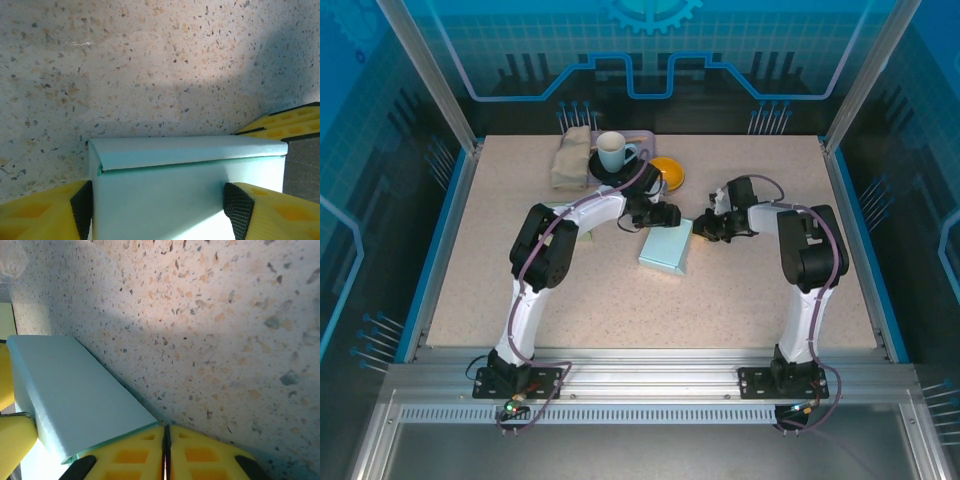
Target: Fold the paper box
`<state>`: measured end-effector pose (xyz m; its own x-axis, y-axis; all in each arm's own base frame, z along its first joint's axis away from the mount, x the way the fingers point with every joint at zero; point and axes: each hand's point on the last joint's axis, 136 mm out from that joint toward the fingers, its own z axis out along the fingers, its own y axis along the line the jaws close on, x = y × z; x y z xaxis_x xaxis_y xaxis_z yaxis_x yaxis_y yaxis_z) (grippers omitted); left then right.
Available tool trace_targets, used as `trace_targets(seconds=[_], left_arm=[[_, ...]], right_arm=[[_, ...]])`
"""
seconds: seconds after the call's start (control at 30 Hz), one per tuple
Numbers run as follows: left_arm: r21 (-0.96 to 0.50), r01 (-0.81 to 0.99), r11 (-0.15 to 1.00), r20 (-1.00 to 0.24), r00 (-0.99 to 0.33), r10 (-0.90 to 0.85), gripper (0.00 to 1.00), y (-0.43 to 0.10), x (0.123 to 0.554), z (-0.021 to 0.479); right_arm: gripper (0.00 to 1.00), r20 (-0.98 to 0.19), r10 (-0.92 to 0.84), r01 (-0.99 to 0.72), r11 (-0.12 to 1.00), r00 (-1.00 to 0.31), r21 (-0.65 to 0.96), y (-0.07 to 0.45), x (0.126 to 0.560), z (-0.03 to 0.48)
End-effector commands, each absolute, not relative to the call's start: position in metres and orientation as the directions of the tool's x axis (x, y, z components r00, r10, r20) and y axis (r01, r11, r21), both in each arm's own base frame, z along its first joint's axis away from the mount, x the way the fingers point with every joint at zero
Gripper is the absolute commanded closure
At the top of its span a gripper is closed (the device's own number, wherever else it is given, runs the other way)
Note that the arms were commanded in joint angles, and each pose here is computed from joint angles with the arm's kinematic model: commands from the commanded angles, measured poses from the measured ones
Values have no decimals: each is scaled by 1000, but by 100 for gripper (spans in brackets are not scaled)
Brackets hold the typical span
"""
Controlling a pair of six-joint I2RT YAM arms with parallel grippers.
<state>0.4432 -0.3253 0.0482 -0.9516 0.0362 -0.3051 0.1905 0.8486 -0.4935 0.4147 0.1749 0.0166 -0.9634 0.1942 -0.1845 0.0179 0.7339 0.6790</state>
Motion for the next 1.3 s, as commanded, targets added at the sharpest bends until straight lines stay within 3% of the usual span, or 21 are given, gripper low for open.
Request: trace_targets(seconds=[0.0,0.2,0.37,0.5,0.67,0.87,1.27], left_arm=[[-736,357,575,-299,-934,196,28,-442,380,84],[-649,193,736,-258,-966,25,23,-384,417,74],[-656,24,754,-209,-966,-151,22,-328,443,73],[-645,21,764,-255,-948,-189,18,-306,445,93],[-557,13,831,-283,-943,-175,15,-278,422,93],[-558,2,830,-249,-954,-165,16,-266,384,74],[-561,8,828,-212,-968,-135,16,-286,350,55]], right_arm=[[87,-276,34,-202,595,-961,778,242,411,37],[87,-219,136,-65,693,-966,718,202,405,25],[88,-176,220,33,709,-960,705,166,399,22],[88,-178,218,41,734,-960,678,149,385,31],[88,-166,179,31,764,-970,644,141,354,40],[87,-151,196,55,765,-969,641,151,313,45],[87,-123,152,35,754,-981,656,205,282,29]])
